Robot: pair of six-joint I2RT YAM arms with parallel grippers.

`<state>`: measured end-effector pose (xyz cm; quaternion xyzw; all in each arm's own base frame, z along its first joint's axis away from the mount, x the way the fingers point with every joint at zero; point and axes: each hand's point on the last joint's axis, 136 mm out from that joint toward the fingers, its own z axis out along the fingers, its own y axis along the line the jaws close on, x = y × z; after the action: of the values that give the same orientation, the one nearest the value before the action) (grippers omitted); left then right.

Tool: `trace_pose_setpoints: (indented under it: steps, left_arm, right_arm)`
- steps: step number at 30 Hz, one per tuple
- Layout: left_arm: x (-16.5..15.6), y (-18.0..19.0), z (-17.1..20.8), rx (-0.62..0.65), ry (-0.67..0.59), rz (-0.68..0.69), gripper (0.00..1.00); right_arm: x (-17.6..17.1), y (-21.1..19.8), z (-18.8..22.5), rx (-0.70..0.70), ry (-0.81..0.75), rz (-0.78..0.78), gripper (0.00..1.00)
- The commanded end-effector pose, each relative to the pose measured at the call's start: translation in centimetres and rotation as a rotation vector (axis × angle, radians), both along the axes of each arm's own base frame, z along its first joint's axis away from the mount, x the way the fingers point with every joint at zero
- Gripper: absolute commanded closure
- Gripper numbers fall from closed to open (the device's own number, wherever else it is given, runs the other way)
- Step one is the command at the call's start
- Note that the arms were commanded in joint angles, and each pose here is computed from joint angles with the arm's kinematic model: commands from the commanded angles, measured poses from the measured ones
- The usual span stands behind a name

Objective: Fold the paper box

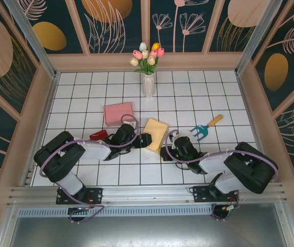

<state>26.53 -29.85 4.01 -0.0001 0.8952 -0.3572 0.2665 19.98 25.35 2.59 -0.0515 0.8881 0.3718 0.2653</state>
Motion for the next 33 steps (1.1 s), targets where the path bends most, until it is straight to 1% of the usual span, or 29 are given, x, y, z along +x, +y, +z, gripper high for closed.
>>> trace_pose_setpoints:
  steps: [1, 4, 7, 10, 13, 16, 21, 24, 26, 28, 31, 33]
  left_arm:
    - [-1.8, -1.7, 0.7, -0.092, 0.029, 0.003, 0.24]
    - [-2.5, -2.6, 0.8, -0.139, 0.045, -0.003, 0.24]
    - [-3.1, -3.4, 1.0, -0.182, 0.059, -0.004, 0.25]
    - [-3.5, -3.7, 1.2, -0.201, 0.062, 0.000, 0.25]
    - [-3.4, -3.3, 1.2, -0.188, 0.055, 0.016, 0.24]
    - [-2.5, -2.4, 1.1, -0.097, 0.016, 0.046, 0.23]
    - [-0.8, -0.4, 1.5, 0.054, -0.055, 0.098, 0.21]
    - [0.5, 0.6, 1.7, 0.114, -0.074, 0.113, 0.20]
    - [1.7, 1.3, 1.5, 0.153, -0.072, 0.128, 0.20]
    - [2.6, 1.7, 1.5, 0.158, -0.071, 0.134, 0.20]
    - [4.3, 0.9, 2.7, 0.164, -0.118, 0.097, 0.19]
    - [5.6, -0.1, 3.6, 0.187, -0.156, 0.068, 0.17]
  right_arm:
    - [0.5, 3.4, 3.2, 0.141, -0.044, 0.037, 1.00]
    - [0.1, 4.5, 4.1, 0.217, -0.043, 0.044, 1.00]
    - [0.1, 4.8, 5.2, 0.298, -0.043, 0.015, 1.00]
    - [0.6, 4.8, 6.0, 0.333, -0.060, -0.022, 1.00]
    - [1.1, 4.5, 5.6, 0.278, -0.073, -0.052, 1.00]
    - [0.9, 3.1, 4.1, 0.168, -0.080, -0.082, 1.00]
    - [0.6, -1.1, 2.7, 0.045, -0.100, -0.138, 1.00]
    - [1.2, -3.1, 3.4, -0.011, -0.125, -0.159, 1.00]
    - [2.1, -4.6, 4.3, -0.015, -0.141, -0.189, 1.00]
    - [3.2, -6.1, 5.3, -0.007, -0.157, -0.224, 1.00]
    - [5.3, -8.2, 6.6, -0.027, -0.189, -0.274, 1.00]
    - [6.6, -8.8, 7.3, -0.025, -0.196, -0.279, 1.00]
